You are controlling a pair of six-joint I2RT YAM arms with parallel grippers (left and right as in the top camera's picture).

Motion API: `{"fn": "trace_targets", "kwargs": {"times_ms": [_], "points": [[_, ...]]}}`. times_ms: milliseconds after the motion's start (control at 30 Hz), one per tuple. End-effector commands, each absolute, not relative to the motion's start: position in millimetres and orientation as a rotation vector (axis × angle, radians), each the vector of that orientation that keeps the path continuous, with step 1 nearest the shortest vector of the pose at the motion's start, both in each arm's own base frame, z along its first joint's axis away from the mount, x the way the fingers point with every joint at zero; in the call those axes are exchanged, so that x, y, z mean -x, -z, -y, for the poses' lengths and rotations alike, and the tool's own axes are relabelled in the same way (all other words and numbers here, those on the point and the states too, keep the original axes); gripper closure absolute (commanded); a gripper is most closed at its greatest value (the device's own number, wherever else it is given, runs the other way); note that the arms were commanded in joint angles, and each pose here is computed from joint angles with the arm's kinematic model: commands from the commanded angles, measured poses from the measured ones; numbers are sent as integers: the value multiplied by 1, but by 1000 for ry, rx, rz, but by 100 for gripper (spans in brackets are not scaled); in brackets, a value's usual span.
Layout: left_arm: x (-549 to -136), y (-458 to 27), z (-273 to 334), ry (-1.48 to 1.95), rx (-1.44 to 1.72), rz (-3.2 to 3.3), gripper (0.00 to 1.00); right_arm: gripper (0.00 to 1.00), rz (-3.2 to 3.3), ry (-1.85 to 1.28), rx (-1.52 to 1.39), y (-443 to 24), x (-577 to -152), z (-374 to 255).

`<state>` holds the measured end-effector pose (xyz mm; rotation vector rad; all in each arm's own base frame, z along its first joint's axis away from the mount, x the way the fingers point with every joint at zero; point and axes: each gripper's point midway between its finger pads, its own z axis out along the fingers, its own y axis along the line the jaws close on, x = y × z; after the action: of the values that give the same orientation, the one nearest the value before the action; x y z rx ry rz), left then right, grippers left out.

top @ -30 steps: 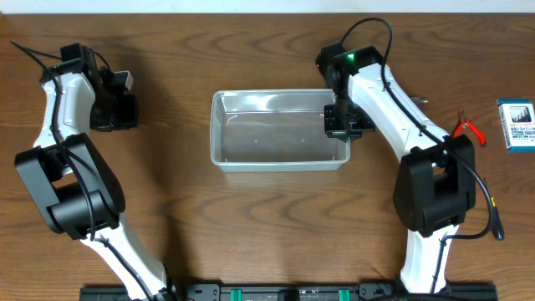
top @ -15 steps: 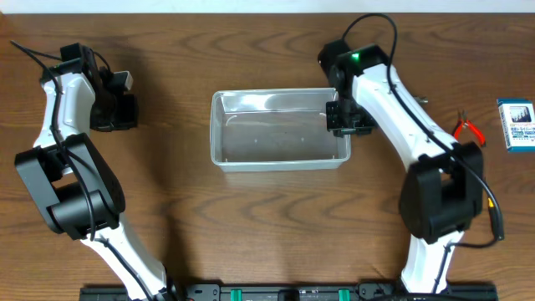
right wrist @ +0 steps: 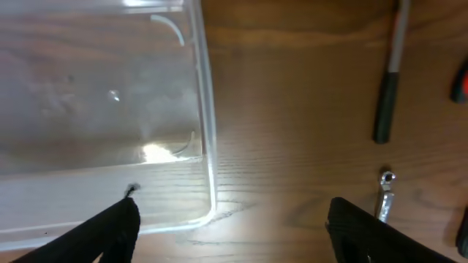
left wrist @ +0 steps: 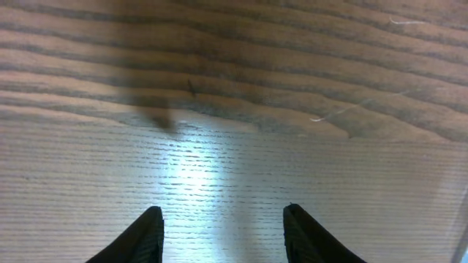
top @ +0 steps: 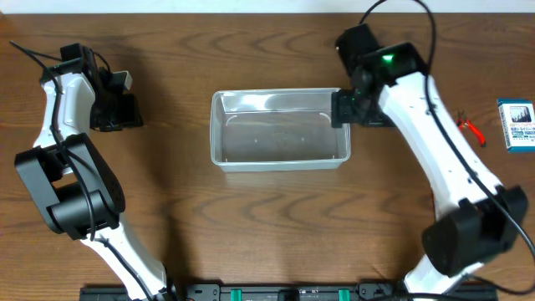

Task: Pack container
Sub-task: 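Move the right gripper right toward the claw hammer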

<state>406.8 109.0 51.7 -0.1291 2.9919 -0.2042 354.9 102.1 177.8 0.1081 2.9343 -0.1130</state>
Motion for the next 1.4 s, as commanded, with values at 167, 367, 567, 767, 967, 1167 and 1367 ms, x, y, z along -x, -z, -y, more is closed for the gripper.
{"fn": "trace_targets", "kwargs": {"times_ms": [167, 367, 567, 767, 967, 1167, 1367], "points": [[-405, -48, -110, 196, 134, -3004, 35, 1, -2704, 158, -363, -253, -350, -30], [-411, -49, -112, 183, 130, -2978, 4, 1, -2685, 209, -573, -263, -330, 25], [-426, -52, -117, 153, 119, -2917, 2, 1, -2694, 254, -676, -261, -321, 58], [-440, -55, -122, 125, 110, -2861, 2, 1, -2665, 264, -660, -264, -327, 71], [-440, -55, -122, 124, 110, -2858, 2, 1, -2672, 243, -587, -265, -332, 68], [-440, -55, -122, 124, 110, -2858, 2, 1, -2674, 127, -518, -264, -343, 54], [-440, -55, -122, 124, 110, -2858, 2, 1, -2737, 178, -232, -251, -355, 53]]}}
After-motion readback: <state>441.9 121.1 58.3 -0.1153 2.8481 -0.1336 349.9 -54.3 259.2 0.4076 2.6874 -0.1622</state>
